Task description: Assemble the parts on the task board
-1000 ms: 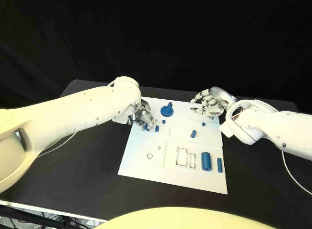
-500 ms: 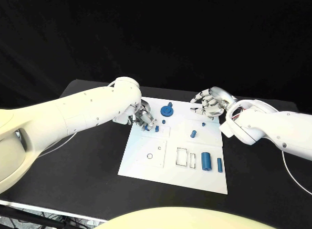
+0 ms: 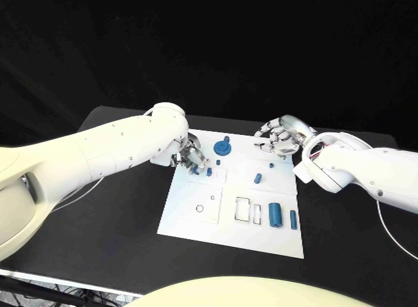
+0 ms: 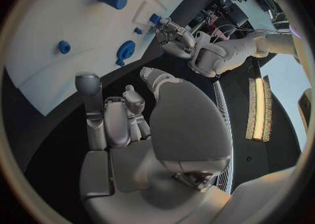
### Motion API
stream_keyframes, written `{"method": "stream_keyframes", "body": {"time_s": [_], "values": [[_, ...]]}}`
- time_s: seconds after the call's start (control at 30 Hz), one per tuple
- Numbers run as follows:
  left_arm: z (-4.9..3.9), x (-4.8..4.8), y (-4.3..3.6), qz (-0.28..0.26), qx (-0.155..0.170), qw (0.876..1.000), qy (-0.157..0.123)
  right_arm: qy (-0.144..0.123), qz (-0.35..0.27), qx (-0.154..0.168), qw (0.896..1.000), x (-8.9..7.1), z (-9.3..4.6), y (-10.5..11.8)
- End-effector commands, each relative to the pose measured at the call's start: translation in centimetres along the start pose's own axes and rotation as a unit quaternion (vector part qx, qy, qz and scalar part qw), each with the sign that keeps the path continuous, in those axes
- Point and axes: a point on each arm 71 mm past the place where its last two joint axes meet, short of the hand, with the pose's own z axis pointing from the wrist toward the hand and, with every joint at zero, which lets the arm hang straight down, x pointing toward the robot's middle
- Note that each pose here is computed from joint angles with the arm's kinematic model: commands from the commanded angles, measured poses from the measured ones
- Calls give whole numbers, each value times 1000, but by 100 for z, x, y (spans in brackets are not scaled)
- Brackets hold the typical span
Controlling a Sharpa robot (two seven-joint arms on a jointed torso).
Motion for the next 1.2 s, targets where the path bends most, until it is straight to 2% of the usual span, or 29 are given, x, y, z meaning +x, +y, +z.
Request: {"method": "stream_keyframes", "body": {"time_s": [0.03, 0.37, 0.67, 1.2], "values": [[91, 134, -9, 1, -4, 1000, 24, 3, -3, -7, 1000, 7, -4, 13], [109, 146, -4, -6, -5, 999, 31, 3, -3, -7, 1000, 6, -5, 13], [123, 151, 1, -13, -3, 1000, 26, 3, -3, -6, 1000, 5, -4, 12], [121, 144, 57, -22, -9, 1000, 18, 0, -1, -8, 1000, 3, -2, 17]]}}
